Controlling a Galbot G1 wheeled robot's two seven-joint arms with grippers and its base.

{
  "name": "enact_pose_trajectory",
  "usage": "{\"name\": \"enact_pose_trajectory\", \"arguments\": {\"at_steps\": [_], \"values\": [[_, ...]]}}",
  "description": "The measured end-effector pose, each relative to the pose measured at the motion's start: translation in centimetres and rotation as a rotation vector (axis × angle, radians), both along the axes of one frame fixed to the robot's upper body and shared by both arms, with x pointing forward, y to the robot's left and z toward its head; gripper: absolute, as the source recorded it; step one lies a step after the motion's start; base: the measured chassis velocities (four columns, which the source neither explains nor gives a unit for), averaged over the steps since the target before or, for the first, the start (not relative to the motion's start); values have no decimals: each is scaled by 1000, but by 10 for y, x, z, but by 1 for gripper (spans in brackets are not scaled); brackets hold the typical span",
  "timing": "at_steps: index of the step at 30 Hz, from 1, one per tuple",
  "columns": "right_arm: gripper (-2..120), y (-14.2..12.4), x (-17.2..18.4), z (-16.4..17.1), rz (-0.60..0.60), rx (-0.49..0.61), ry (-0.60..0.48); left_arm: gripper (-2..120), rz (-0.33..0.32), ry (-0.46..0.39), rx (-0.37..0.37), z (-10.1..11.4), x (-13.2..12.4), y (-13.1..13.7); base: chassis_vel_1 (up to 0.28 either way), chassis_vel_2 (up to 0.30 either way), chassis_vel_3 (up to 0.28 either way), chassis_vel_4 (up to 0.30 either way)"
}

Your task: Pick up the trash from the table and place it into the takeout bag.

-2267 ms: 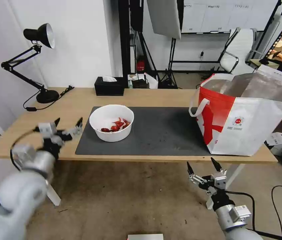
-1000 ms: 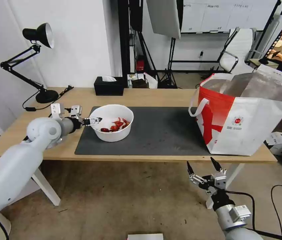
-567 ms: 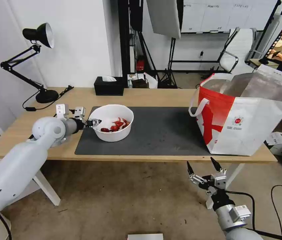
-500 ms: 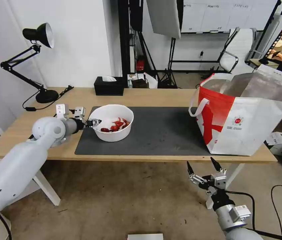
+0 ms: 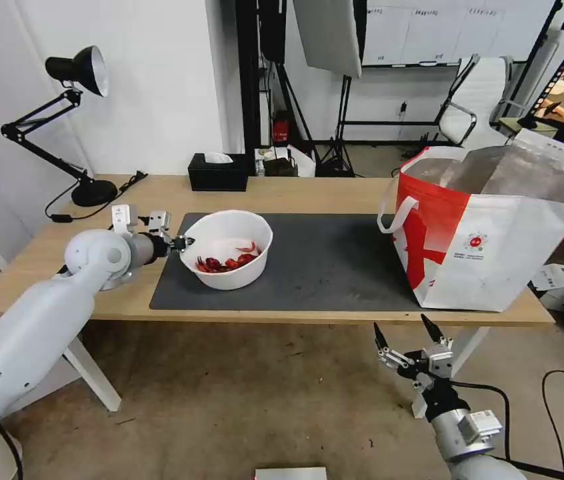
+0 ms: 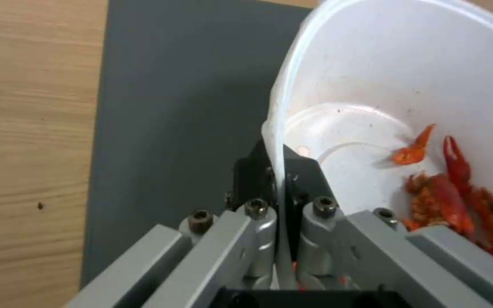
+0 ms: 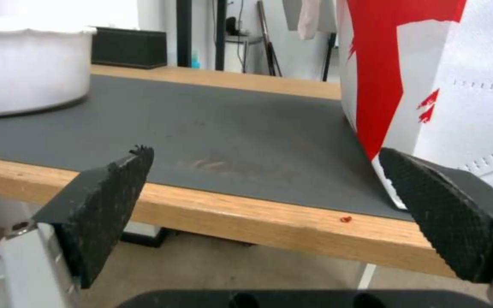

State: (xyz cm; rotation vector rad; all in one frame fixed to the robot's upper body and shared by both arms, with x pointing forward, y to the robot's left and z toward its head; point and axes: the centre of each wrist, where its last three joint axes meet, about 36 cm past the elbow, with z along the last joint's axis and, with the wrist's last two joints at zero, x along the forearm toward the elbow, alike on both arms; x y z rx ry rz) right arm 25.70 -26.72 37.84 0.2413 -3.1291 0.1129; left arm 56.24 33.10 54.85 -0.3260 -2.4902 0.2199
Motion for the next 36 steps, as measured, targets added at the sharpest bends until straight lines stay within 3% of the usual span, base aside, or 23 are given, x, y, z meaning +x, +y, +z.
{"name": "enact_pose_trajectory", "arguments": {"at_steps": [4, 7, 14, 24, 27, 28, 31, 32, 34, 36], "values": [[100, 0, 0, 0, 0, 0, 0, 0, -7, -88, -23, 12, -8, -10, 0, 0, 0, 0], [100, 0, 0, 0, 0, 0, 0, 0, -23, -210, 20, 36, -12, -23, 0, 0, 0, 0], [100, 0, 0, 0, 0, 0, 0, 0, -39, -345, 61, 80, -3, -49, 0, 0, 0, 0], [100, 0, 0, 0, 0, 0, 0, 0, -97, -411, 25, 114, 8, -95, 0, 0, 0, 0], [100, 0, 0, 0, 0, 0, 0, 0, -138, -430, -16, 141, 21, -133, 0, 0, 0, 0], [100, 0, 0, 0, 0, 0, 0, 0, -138, -430, -16, 141, 21, -133, 0, 0, 0, 0], [100, 0, 0, 0, 0, 0, 0, 0, -183, -472, -73, 191, 39, -185, 0, 0, 0, 0], [100, 0, 0, 0, 0, 0, 0, 0, -183, -472, -73, 191, 39, -185, 0, 0, 0, 0], [100, 0, 0, 0, 0, 0, 0, 0, -207, -484, -103, 217, 50, -218, 0, 0, 0, 0], [100, 0, 0, 0, 0, 0, 0, 0, -213, -482, -111, 222, 52, -228, 0, 0, 0, 0]]}}
